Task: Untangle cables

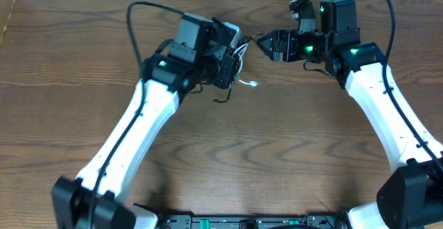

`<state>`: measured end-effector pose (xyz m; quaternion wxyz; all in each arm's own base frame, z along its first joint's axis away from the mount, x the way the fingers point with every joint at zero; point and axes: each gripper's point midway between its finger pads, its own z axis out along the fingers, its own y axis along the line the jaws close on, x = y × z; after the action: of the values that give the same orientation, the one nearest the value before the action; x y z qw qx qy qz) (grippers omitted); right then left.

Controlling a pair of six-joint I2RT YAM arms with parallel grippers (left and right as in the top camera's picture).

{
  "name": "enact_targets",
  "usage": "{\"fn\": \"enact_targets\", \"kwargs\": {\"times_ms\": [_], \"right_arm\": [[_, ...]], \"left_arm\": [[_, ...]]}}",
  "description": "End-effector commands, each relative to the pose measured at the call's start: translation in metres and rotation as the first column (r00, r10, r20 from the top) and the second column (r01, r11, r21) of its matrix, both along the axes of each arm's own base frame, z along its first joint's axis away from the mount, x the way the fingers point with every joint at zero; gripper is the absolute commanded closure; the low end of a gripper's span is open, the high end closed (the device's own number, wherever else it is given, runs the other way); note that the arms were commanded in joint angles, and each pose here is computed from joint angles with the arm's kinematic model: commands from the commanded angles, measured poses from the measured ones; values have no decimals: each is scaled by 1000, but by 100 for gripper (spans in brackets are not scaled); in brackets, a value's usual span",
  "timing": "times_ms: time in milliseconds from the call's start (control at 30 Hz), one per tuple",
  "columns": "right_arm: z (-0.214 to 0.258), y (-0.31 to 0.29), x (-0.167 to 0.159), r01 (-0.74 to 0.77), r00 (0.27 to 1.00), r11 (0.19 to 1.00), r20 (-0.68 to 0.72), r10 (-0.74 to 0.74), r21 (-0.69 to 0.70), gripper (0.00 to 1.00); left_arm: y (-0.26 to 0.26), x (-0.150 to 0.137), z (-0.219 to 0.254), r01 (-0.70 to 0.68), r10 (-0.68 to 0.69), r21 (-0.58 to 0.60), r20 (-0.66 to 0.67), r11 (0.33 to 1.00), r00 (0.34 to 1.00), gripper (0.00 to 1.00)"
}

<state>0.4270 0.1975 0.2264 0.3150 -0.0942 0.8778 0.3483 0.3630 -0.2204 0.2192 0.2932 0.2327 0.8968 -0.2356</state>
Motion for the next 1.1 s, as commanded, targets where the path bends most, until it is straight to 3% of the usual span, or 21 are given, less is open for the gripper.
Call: {"fn": "enact_targets", "kwargs": {"times_ms": [0, 133, 233, 333, 400, 500, 700, 1067], "right_arm": [[22, -4, -4, -33, 999, 997, 28, 31, 63, 12], [31, -8, -10, -86, 996, 986, 17, 84, 142, 15], [34, -11, -12, -101, 995, 980, 11, 101, 171, 26], [37, -8, -15, -122, 992, 975, 12, 122, 188, 64], [40, -2, -18, -151, 989, 967, 22, 149, 203, 83], [45, 13, -23, -198, 980, 957, 49, 192, 212, 98], [52, 57, -42, -308, 951, 929, 102, 292, 207, 99], [39, 98, -56, -289, 957, 947, 74, 281, 137, 99]], "left_arm": [[-4, -5, 10, -88, 78, -97, -100, 991, 992, 93], [4, 0, 8, -186, 163, -128, -170, 974, 972, 92], [10, 5, 14, -226, 185, -188, -213, 956, 959, 93], [23, 14, 23, -289, 214, -270, -275, 919, 937, 93], [32, 19, 23, -330, 243, -284, -299, 900, 923, 93], [37, 21, 24, -340, 240, -303, -322, 890, 916, 93], [32, 21, 29, -315, 209, -334, -316, 888, 925, 93], [31, 25, 33, -338, 224, -355, -324, 872, 919, 93]]}}
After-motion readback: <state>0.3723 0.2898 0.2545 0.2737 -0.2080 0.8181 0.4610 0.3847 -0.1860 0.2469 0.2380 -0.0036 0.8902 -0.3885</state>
